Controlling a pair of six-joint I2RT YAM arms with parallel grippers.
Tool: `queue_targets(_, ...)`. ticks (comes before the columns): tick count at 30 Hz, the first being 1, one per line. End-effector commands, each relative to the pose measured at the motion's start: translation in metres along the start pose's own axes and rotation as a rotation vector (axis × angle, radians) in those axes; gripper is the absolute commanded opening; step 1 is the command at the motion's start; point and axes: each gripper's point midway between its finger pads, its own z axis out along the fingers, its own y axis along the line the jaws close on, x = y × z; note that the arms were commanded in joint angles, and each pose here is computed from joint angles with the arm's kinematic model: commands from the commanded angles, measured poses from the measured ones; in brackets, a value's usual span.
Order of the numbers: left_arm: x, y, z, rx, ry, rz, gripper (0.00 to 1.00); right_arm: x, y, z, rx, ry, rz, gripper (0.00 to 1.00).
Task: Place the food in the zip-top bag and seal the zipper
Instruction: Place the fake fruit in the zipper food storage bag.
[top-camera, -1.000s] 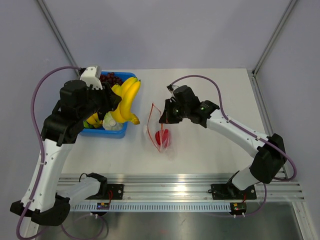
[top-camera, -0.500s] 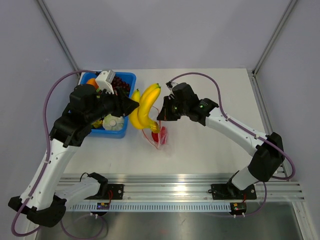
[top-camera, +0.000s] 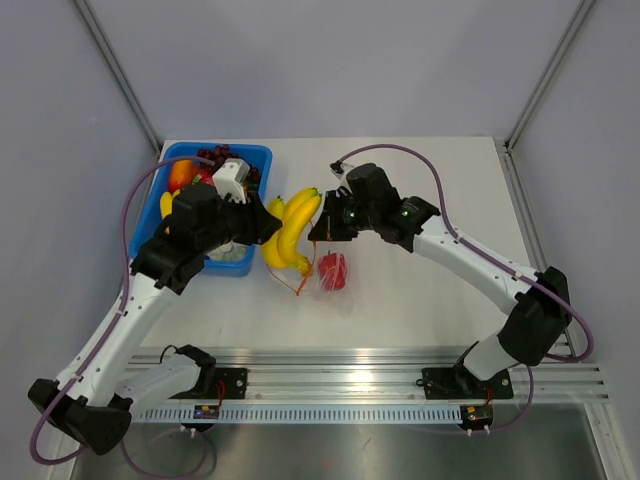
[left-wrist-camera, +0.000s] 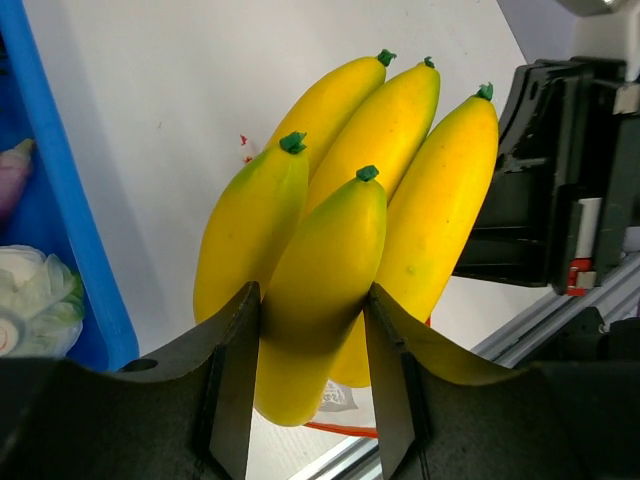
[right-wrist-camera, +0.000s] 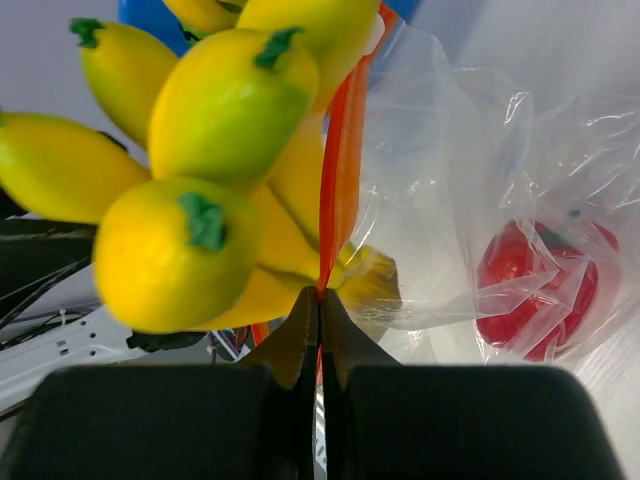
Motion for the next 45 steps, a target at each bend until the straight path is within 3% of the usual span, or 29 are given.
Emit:
queue_targets(1,-0.038,-0.007,-0.01,0.017,-0.18,0.085,0.0,-0.019,0.04,-0.024,-0.15,-0.067,-0.022,0.0)
queue_targets(6,-0.027,-0.001,-0.008,0.024,-0.196,0.122,0.0,-0.018,0.048,-0.028,-0.194,-0.066,-0.01,0.0)
queue_targets(12,-0.016,-0.012,-0.006,0.118,-0.244,0.072,0.0,-0.02,0.056,-0.029,-0.232,-0.069,0.006,0.0)
queue_targets(16,-0.002,-0.012,-0.003,0.133,-0.2,0.076,0.0,-0.021,0.059,-0.029,-0.249,-0.073,0.015,0.0)
queue_targets(17,0.004,-0.013,-0.004,0.138,-0.158,0.085,0.29,-0.02,0.059,-0.029,-0.247,-0.073,0.019,0.0)
queue_targets(18,0.006,-0.013,-0.004,0.135,-0.137,0.088,0.5,-0.021,0.059,-0.029,-0.247,-0.075,0.018,0.0)
queue_targets(19,0.011,-0.012,-0.001,0.13,-0.101,0.09,0.65,-0.02,0.058,-0.029,-0.244,-0.074,0.018,0.0)
queue_targets(22,0.014,-0.007,-0.008,0.09,-0.044,0.101,0.79,-0.019,0.056,-0.029,-0.235,-0.075,0.019,0.0)
queue_targets(27,-0.003,-0.001,-0.028,0.017,-0.102,0.11,0.87,-0.017,0.053,-0.029,-0.224,-0.076,0.015,0.0)
queue_targets(30,-0.014,0.002,-0.039,-0.026,-0.159,0.093,0.86,-0.017,0.052,-0.028,-0.223,-0.074,0.016,0.0)
queue_targets(32,-0.016,0.012,-0.041,-0.087,-0.172,0.059,0.8,-0.017,0.053,-0.027,-0.23,-0.07,0.014,0.0)
queue_targets(34,-0.011,0.031,-0.041,-0.187,-0.161,0.02,0.66,-0.018,0.055,-0.026,-0.239,-0.067,0.013,0.0)
queue_targets(36,0.0,0.04,-0.034,-0.225,-0.114,-0.026,0.58,-0.017,0.056,-0.026,-0.246,-0.063,0.012,0.0)
queue_targets(43,0.045,0.066,-0.025,-0.304,-0.009,-0.058,0.56,-0.017,0.059,-0.031,-0.258,-0.063,-0.009,0.0)
queue_targets(45,0.059,0.073,-0.025,-0.32,0.01,-0.065,0.47,-0.018,0.061,-0.033,-0.26,-0.067,-0.01,0.0)
